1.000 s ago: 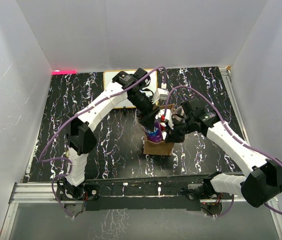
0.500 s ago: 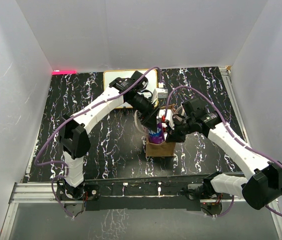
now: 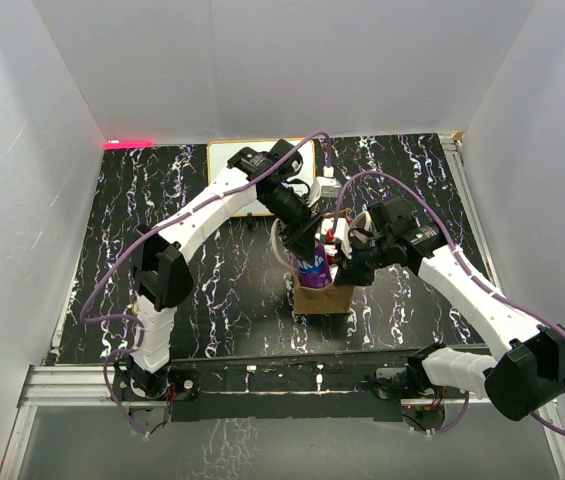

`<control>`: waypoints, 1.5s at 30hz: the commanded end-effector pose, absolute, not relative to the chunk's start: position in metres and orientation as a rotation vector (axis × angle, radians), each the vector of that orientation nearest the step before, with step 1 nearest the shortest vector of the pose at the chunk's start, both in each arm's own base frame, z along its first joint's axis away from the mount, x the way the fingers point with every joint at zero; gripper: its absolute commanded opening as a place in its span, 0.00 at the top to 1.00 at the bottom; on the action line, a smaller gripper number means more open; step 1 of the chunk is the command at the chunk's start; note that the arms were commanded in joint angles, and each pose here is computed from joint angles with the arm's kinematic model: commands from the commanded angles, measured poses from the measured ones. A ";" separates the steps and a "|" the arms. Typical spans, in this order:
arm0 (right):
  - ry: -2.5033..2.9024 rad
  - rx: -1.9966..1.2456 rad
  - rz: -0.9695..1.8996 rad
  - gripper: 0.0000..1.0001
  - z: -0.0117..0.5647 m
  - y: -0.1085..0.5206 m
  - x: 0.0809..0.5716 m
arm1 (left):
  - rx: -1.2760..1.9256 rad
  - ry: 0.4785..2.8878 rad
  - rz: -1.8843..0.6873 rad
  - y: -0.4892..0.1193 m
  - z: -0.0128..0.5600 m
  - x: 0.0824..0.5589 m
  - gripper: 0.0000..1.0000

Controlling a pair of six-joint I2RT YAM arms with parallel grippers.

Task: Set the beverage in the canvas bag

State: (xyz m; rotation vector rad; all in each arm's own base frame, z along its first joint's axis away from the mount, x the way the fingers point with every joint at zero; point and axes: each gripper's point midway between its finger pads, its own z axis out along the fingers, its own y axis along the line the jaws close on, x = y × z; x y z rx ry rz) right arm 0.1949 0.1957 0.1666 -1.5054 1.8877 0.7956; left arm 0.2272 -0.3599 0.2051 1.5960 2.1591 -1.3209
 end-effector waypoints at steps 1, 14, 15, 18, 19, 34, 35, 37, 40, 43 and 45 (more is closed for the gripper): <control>1.545 -1.485 0.763 0.92 0.228 0.222 0.216 | 1.778 2.201 -1.386 -0.362 0.196 0.183 1.00; 1.511 -1.498 0.805 0.92 0.230 0.220 0.208 | 1.762 2.223 -1.307 -0.374 0.186 0.185 1.00; 1.510 -1.499 0.812 0.92 0.229 0.220 0.207 | 1.764 2.223 -1.307 -0.376 0.184 0.185 1.00; 1.504 -1.505 0.837 0.92 0.225 0.222 0.204 | 1.759 2.225 -1.313 -0.384 0.179 0.185 1.00; 1.503 -1.506 0.843 0.92 0.224 0.222 0.203 | 1.763 2.218 -1.310 -0.387 0.178 0.185 1.00; 1.487 -1.493 0.904 0.67 0.213 0.217 0.189 | 1.972 1.987 -1.209 -0.388 0.171 0.180 1.00; 1.483 -1.489 0.905 0.65 0.215 0.217 0.189 | 1.984 1.973 -1.209 -0.386 0.171 0.179 1.00; 1.479 -1.471 0.907 0.61 0.220 0.213 0.189 | 1.998 1.950 -1.203 -0.384 0.172 0.178 1.00; 1.466 -1.443 0.884 0.57 0.237 0.209 0.193 | 2.022 1.904 -1.184 -0.380 0.175 0.177 1.00; 1.445 -1.402 0.869 0.54 0.258 0.204 0.196 | 2.032 1.860 -1.143 -0.379 0.177 0.179 1.00; 1.437 -1.375 0.862 0.52 0.270 0.200 0.199 | 2.040 1.842 -1.111 -0.378 0.175 0.180 1.00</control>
